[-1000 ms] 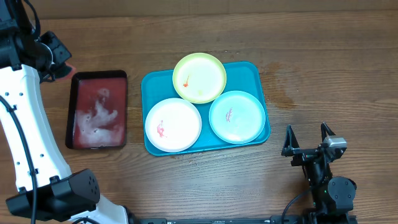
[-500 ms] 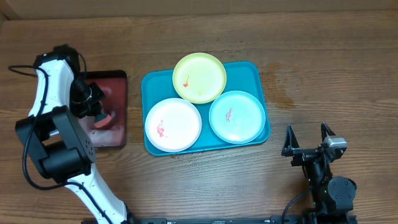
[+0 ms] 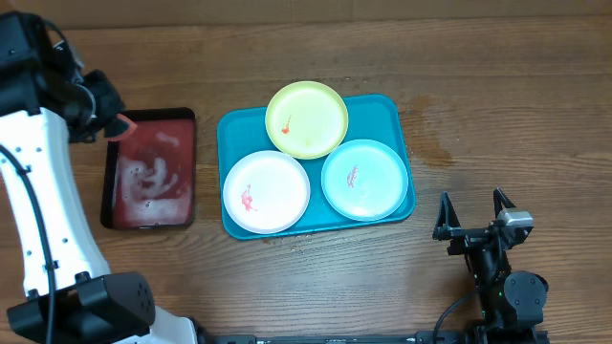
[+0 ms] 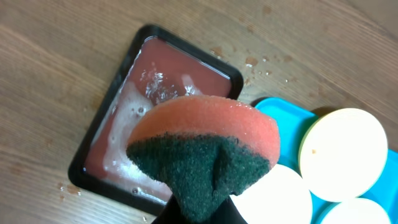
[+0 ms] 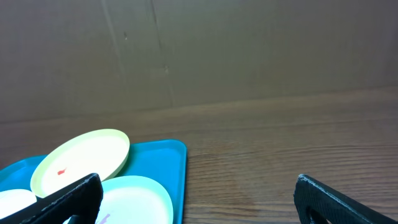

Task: Clean dirty plates on tray and stack at the side
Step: 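Lift the sponge out of the red tray with the left gripper, then carry the sponge over and lower it onto the white plate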

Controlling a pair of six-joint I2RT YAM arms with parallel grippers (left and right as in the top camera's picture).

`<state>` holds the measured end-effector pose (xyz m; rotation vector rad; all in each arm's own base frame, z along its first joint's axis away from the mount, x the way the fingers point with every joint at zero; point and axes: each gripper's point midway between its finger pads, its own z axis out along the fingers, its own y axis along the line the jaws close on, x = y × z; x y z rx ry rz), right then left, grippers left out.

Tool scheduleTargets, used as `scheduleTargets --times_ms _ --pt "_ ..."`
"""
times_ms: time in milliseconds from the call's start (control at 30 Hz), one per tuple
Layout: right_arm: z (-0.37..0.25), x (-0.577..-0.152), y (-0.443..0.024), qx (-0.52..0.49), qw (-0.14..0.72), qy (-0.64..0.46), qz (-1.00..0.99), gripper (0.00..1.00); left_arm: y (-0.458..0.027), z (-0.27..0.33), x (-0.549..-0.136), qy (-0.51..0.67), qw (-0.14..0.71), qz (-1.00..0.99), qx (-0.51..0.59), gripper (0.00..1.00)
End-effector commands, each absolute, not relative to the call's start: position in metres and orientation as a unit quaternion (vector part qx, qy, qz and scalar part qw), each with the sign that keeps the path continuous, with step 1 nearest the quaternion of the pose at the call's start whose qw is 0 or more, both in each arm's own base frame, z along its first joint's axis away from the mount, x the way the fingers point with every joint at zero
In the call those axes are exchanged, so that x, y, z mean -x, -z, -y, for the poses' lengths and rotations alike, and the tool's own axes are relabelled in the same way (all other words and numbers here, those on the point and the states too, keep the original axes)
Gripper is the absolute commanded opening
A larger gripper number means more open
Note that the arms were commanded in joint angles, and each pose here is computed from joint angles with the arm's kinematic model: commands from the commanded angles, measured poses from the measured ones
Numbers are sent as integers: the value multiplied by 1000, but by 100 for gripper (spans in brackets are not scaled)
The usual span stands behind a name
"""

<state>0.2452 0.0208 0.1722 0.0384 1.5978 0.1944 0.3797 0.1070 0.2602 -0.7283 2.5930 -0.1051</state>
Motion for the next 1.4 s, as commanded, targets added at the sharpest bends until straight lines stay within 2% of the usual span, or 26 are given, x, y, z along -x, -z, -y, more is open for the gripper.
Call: scheduleTargets --times_ms 0,167,267,400,500,700,800,967,1133,1233,1367 --pt "-20 -246 -170 -18 694 -84 -715 100 -189 -104 -377 9 134 -957 256 4" --pt "-20 -246 -170 -18 694 -84 -715 100 -85 -85 -365 13 30 -969 247 4" --pt "-20 -246 -170 -18 694 -84 -715 100 -70 -86 -357 13 -8 -968 250 4" --pt "-20 -246 -170 -18 694 -84 -715 100 -111 -92 -363 13 11 -967 255 4" --pt "-20 -246 -170 -18 694 -84 -715 100 -164 -88 -370 22 57 -967 248 4" --pt "-20 -246 -170 -18 694 -84 -715 100 -262 -30 -367 102 183 -965 160 4" --pt "-20 -246 -170 -18 694 -84 -715 100 -272 -3 -356 110 184 -969 126 4" --pt "-20 -246 -170 -18 694 -84 -715 100 -239 46 -331 117 103 -985 69 4" --pt "-20 -246 -170 -18 694 -84 -715 100 -174 91 -319 117 49 -991 29 4" --pt "-20 -246 -170 -18 694 -84 -715 100 -133 109 -317 119 44 -991 33 4" --pt "-20 -246 -170 -18 694 -84 -715 100 -91 122 -330 130 80 -987 45 4"
